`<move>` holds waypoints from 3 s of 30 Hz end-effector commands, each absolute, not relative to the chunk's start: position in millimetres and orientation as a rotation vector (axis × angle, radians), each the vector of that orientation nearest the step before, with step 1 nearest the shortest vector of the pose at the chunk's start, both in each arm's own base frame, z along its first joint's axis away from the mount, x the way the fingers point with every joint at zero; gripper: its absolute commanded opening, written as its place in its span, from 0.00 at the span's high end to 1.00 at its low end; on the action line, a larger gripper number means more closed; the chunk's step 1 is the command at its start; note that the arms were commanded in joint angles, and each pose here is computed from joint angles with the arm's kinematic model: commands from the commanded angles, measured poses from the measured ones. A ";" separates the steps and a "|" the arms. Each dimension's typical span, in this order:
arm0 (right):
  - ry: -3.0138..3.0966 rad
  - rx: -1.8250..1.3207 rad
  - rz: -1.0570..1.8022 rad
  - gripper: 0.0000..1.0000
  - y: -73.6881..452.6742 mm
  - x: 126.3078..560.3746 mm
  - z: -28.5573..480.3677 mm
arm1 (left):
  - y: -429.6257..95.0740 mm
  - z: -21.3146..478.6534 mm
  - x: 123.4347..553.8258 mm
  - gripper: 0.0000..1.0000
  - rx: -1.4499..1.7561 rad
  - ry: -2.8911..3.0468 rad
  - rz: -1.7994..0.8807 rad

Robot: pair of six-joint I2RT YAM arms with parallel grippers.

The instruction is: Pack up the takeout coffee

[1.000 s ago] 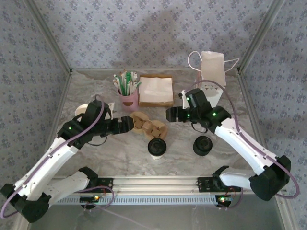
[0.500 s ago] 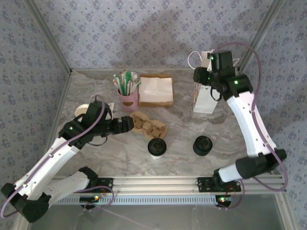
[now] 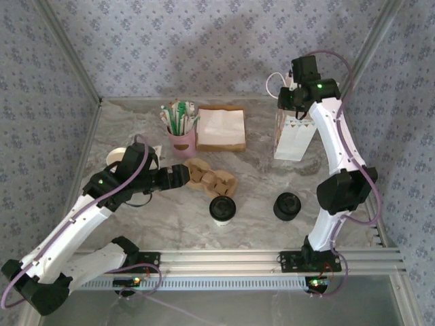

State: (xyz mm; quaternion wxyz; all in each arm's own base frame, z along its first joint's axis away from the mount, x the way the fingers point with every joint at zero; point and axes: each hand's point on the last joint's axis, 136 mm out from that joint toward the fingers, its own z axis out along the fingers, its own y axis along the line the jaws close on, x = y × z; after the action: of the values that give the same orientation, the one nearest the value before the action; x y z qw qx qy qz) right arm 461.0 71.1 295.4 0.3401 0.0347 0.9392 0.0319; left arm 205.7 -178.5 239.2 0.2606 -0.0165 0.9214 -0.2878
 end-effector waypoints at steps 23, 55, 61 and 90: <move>2.476 -0.322 0.055 0.93 141.4 440.6 288.7 | -179.3 256.4 210.4 0.10 -0.028 2.433 -0.789; 2.465 -0.509 -0.024 0.33 164.2 335.0 321.4 | -176.8 249.9 204.3 0.09 -0.062 2.439 -0.812; 2.386 -0.534 0.064 0.16 173.5 307.4 354.2 | -177.3 238.4 198.1 0.11 -0.079 2.465 -0.839; 2.509 -1.115 0.316 0.21 314.3 245.6 214.0 | -184.3 134.3 181.7 0.54 -0.234 2.617 -0.872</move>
State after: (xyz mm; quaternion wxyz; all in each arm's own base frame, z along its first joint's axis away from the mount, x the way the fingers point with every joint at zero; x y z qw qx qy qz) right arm 245.1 302.9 223.3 0.1871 -0.3725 0.9023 0.1097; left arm 172.1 -178.1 132.9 0.1704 -0.0788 0.9353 -0.2999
